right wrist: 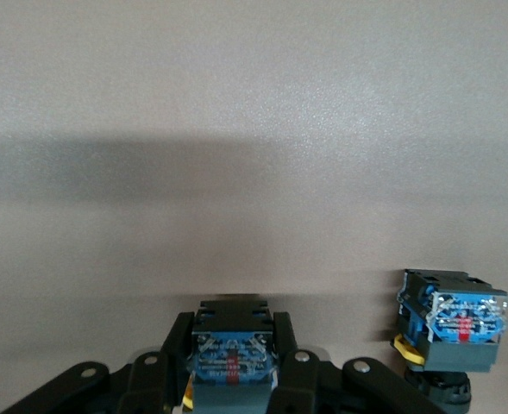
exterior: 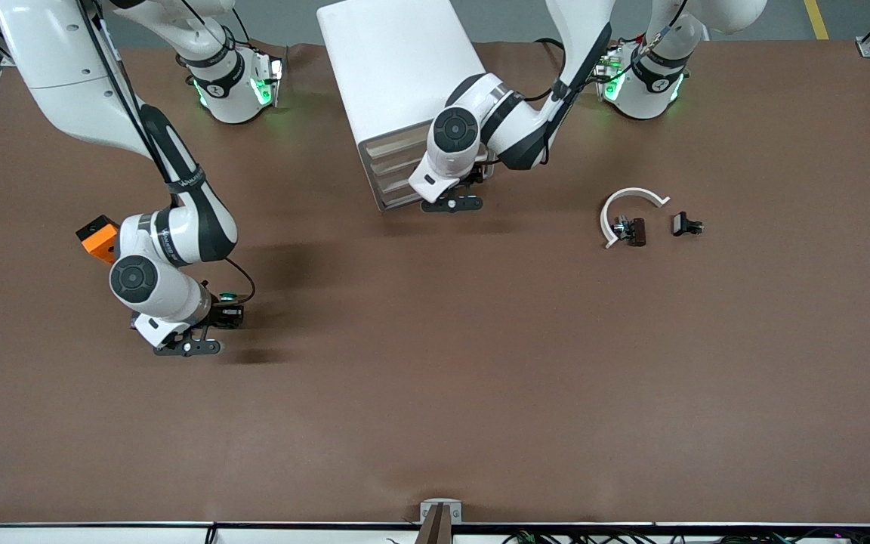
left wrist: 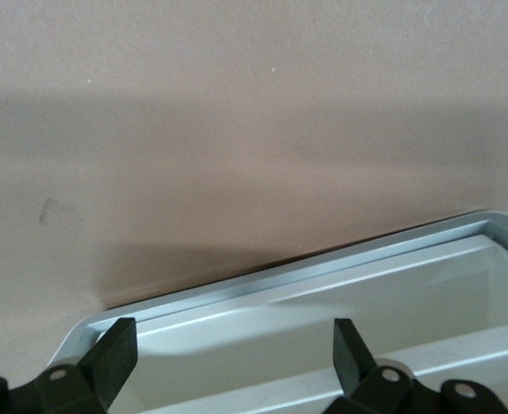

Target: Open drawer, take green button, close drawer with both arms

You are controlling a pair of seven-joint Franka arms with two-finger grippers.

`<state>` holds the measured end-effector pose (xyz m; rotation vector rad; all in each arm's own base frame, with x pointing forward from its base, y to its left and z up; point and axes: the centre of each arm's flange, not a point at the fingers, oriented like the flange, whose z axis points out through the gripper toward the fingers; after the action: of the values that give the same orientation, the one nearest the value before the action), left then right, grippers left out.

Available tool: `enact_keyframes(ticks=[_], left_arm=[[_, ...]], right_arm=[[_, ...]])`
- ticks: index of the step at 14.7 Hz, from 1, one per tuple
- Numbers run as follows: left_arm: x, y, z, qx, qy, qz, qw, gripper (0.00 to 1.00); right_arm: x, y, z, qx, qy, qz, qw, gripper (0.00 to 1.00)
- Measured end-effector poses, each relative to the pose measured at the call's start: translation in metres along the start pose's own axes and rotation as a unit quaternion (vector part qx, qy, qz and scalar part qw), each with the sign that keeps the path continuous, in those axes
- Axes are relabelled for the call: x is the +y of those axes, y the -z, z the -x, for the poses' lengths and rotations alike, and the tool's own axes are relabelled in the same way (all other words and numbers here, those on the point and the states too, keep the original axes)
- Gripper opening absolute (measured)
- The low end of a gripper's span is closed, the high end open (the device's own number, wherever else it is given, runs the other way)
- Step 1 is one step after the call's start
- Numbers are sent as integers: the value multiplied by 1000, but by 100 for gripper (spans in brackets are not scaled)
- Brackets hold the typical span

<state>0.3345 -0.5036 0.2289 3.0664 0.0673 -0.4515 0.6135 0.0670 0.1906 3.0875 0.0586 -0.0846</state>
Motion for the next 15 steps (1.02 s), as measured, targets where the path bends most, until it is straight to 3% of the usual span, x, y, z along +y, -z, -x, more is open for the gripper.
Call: enact_keyframes(ticks=[7,9,13,15], left_arm=[[3,2,-2,4,1,5,1000,100],[-2,17,-26,16,23,20,999,100],[-53,81,-118,49,81,57,994,100],[-88,125,-159,66,93,48,992,100]], right_arm=[[9,0,-1,2,-7,-1,1000,45],[10,1,-2,4,-8,-1,1000,66],[10,14,-5,15,-8,-2,1000,100],[6,45,-6,22,-5,0,1000,100]])
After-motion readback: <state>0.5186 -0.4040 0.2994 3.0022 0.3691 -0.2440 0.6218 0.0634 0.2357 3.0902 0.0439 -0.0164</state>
